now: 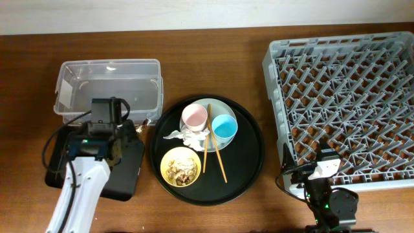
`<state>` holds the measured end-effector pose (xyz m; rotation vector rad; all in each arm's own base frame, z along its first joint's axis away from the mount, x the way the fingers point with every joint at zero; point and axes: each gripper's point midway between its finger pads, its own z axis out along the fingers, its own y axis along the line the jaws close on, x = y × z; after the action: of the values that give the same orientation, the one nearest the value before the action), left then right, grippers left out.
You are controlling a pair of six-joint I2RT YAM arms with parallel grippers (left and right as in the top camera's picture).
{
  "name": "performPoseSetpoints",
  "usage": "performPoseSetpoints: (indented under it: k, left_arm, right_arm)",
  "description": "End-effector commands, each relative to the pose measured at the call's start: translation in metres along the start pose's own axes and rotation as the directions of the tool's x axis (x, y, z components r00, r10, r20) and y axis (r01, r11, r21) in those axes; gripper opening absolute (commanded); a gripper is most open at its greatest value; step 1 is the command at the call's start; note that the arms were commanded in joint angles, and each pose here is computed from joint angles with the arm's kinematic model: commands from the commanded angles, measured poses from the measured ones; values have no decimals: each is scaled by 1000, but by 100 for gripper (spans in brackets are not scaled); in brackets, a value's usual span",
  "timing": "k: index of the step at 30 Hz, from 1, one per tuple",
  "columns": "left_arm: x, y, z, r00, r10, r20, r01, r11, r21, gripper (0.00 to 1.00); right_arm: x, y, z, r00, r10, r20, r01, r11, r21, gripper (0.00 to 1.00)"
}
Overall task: Sort waste into correct bins and load items into the dishwasher rack
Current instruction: 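Lower the left gripper over the gold wrapper near the bin edge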
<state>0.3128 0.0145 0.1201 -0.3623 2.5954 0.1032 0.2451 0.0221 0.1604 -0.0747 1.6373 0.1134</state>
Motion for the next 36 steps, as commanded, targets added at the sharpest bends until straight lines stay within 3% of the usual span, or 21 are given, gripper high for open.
performPoseSetpoints:
  k: [1,13,20,25,32,36]
  left_arm:
    - [16,3,26,995,91,-42,-91,996,-20,2]
    - [10,-7,80,990,131,-57,-132,991,-22,2]
    - [10,9,57,988,144,-51,-148,985,-92,2]
    - [25,19,45,986,125,-109,-137,983,-118,15]
    - [29,28,54,985,102,-138,-120,984,-134,18]
    - [3,-2,46,995,72,-69,-71,997,16,27]
  right_arm:
    - [2,0,0,1000,2,-2,-2,1000,-1,99]
    - [2,0,0,1000,2,-2,-2,1000,-1,99]
    - [2,0,0,1000,2,-2,-2,1000,-1,99]
    - [2,0,0,1000,2,-2,-2,1000,-1,99]
    - [2,0,0,1000,2,-2,-2,1000,-2,99]
    - [2,0,0,1000,2,-2,-2,1000,-1,99]
